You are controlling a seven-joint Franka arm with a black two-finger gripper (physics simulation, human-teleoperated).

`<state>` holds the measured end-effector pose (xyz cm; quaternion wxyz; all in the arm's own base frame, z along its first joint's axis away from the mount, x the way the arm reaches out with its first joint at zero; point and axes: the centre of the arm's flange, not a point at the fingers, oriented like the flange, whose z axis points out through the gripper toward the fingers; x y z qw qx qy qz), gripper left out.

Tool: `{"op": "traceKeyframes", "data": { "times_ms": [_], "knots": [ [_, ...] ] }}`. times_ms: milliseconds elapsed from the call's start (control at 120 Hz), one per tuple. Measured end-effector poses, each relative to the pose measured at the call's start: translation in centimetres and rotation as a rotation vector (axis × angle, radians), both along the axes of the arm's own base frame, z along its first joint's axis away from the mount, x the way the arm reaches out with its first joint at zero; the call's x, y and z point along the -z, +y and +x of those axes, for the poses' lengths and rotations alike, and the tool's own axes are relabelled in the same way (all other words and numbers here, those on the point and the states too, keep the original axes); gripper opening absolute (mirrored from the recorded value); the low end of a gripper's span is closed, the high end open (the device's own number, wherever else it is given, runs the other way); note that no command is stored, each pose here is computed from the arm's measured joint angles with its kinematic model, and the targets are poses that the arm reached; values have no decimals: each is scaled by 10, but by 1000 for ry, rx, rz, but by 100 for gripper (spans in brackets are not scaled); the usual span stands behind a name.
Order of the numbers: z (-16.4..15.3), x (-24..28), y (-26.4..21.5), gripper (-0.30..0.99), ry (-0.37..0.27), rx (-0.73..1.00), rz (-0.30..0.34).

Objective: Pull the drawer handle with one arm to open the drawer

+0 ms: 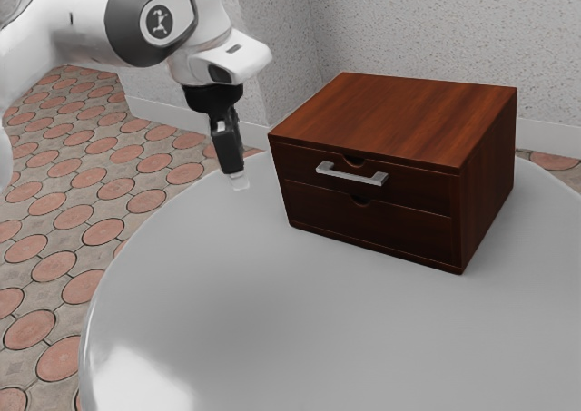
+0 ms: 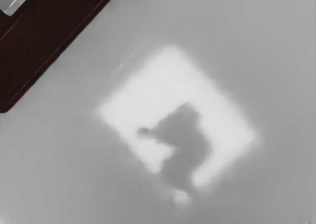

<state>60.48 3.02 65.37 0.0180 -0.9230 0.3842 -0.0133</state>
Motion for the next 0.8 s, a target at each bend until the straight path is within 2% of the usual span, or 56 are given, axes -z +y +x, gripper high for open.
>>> {"op": "traceKeyframes", "data": {
  "times_ms": [192,483,800],
  "knots": [
    [12,23,2,69,-16,157,15],
    [30,36,-35,69,-76,415,-10],
    [49,59,-42,69,-101,562,9]
  ]
}}
